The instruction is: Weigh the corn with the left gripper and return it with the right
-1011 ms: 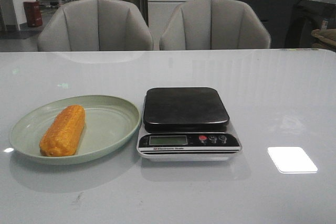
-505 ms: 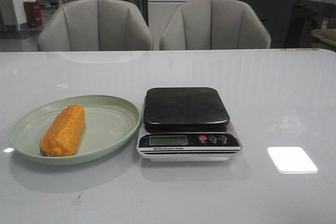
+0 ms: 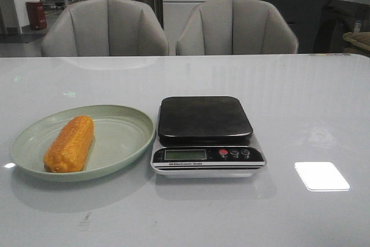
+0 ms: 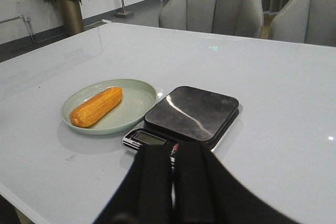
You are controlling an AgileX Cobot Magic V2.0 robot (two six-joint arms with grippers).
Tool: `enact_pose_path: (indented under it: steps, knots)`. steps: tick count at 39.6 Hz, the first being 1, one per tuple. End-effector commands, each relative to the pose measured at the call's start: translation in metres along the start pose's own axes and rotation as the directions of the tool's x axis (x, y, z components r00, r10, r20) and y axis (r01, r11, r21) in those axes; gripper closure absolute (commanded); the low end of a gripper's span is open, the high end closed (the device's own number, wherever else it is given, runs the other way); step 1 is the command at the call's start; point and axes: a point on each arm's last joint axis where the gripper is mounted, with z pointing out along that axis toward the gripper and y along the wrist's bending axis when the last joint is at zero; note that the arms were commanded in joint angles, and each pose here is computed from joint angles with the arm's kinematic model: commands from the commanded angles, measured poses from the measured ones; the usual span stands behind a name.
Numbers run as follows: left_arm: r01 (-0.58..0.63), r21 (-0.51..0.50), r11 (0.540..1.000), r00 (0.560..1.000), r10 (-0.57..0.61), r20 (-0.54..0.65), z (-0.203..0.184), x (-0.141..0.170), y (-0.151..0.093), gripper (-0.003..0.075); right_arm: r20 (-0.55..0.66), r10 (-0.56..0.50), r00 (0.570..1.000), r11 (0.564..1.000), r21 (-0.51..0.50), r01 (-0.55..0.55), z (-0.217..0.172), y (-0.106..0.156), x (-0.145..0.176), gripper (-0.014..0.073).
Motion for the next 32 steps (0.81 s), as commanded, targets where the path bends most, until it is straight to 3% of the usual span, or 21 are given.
enact_pose_path:
  steps: [1, 15, 32]
  knots:
    - [-0.001, -0.062, 0.998, 0.987, 0.011, 0.158, 0.005, -0.003, 0.003, 0.0607, 0.1, -0.025, 0.995, 1.0, -0.011, 0.026, -0.002, 0.002, -0.015, 0.0412]
    - [0.048, -0.354, 0.934, 0.958, 0.057, 0.281, 0.007, 0.049, 0.019, 0.0607, 0.1, -0.025, 0.995, 1.0, -0.011, 0.026, -0.002, 0.002, -0.015, 0.0412]
    - [0.056, -0.384, 0.921, 0.965, 0.049, 0.259, 0.007, 0.05, 0.021, 0.0607, 0.101, -0.025, 0.995, 1.0, -0.012, 0.026, -0.002, 0.002, -0.015, 0.0412]
